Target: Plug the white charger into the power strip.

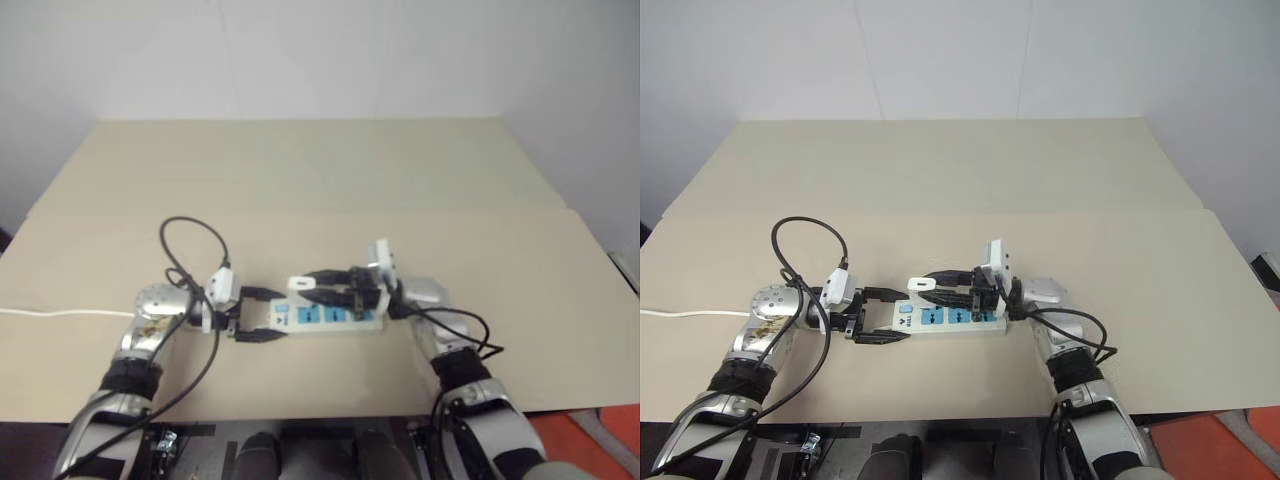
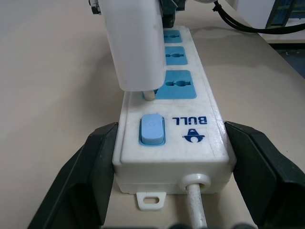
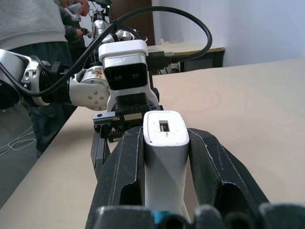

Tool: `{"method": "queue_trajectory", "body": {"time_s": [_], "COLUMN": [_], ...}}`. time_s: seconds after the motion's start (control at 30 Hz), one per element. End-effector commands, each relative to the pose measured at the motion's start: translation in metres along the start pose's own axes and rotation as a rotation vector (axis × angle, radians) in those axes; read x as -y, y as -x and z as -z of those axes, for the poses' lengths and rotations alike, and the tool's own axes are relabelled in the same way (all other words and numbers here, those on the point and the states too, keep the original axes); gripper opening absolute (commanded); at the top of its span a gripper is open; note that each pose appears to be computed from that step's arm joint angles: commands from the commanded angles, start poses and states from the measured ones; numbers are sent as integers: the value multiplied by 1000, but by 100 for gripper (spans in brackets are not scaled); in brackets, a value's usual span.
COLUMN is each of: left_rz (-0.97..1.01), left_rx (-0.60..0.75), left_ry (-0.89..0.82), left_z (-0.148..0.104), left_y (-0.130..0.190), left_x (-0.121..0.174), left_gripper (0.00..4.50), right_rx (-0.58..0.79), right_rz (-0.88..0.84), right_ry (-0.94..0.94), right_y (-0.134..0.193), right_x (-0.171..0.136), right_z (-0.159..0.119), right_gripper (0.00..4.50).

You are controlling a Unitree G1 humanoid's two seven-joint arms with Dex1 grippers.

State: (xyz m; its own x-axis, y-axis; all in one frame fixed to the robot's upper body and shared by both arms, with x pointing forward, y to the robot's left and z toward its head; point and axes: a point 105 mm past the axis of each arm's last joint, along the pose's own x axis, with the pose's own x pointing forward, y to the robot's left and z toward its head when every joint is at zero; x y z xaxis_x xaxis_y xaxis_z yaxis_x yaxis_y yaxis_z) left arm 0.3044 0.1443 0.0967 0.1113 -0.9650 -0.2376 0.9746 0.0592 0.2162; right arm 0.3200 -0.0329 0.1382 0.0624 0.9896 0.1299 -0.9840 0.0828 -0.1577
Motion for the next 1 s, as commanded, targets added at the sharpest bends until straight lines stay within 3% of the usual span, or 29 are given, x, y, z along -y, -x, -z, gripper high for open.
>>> {"method": "queue_trajectory", "body": {"time_s": [0.03,0.5,1.0], "left_rz": [30,27,31], "left_rx": [-32,-33,-27], "left_ry": [-17,-16,-12], "left_z": [0,0,1], "left_y": [3,4,0], "left_x": [3,2,3], "left_gripper": [321,321,321], "right_rx": [-37,-57,23], "right_rz": [8,11,6], "right_ry": [1,-3,82], "right_y": [11,14,-3], "right_x": [2,7,17], "right_z": [5,6,-56], "right_gripper": [113,113,113]}}
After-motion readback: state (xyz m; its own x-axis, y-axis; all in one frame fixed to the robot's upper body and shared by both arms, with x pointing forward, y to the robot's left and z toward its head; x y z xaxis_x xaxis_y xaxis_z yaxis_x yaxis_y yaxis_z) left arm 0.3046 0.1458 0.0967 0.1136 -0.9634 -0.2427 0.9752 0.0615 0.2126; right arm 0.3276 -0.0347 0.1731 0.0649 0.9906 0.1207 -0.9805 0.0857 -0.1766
